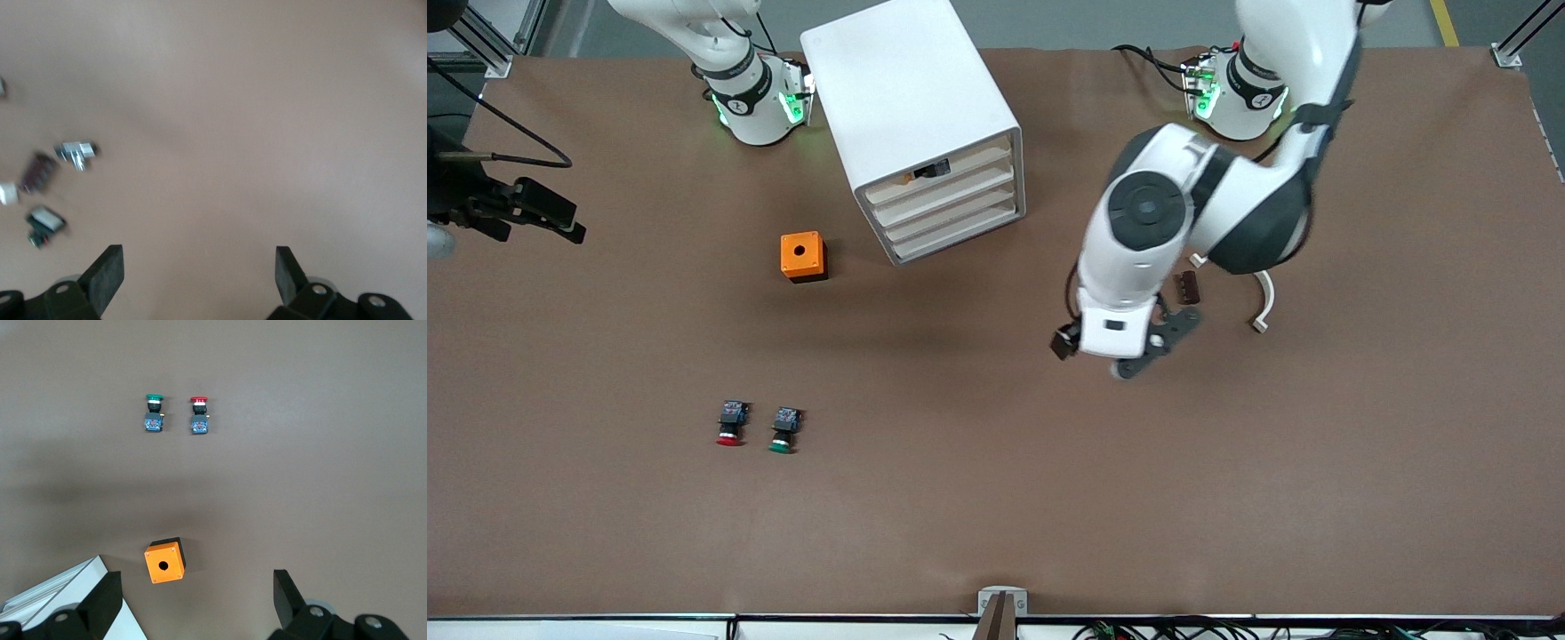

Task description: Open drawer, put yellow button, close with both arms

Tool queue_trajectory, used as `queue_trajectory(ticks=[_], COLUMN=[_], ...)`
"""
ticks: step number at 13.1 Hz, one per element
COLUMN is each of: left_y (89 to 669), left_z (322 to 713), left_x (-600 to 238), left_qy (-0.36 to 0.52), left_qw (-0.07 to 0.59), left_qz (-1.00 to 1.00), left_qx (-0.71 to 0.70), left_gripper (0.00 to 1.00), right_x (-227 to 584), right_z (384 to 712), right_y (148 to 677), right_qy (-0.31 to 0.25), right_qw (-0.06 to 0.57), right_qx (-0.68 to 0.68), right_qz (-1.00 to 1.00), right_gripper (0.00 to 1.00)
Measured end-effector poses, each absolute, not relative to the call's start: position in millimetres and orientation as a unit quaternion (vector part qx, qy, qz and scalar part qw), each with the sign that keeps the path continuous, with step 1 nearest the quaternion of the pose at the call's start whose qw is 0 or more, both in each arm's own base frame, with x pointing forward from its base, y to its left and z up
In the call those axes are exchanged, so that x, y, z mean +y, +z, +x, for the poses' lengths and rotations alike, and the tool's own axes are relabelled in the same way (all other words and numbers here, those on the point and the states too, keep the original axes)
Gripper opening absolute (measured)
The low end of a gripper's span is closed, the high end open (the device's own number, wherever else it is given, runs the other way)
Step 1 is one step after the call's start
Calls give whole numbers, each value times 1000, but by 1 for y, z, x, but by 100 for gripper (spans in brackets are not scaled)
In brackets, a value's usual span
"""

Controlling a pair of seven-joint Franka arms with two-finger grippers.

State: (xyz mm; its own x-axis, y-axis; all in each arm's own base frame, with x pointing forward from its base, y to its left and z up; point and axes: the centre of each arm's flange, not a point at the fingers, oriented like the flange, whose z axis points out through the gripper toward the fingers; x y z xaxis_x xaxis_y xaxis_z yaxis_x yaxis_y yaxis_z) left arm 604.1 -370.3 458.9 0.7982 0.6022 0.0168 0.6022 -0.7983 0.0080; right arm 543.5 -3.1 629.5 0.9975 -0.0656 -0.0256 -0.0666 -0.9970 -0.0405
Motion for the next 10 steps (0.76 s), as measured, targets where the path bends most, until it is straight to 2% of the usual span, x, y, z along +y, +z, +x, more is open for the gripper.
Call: queue_trajectory(ticks=[5,10], left_y=[549,599], left_z=[619,617], left_x=[-250,-164], left_qy=[17,26], left_qw=[-9,-9], left_qz=[954,962], left_qx=[301,271], left_gripper=[100,100], right_x=[-4,-4], right_z=[543,543], right_y=[629,629], right_qy=[13,14], right_qw=[21,21], right_qx=[33,34], right_qz=[-999,-999], right_gripper=[100,100])
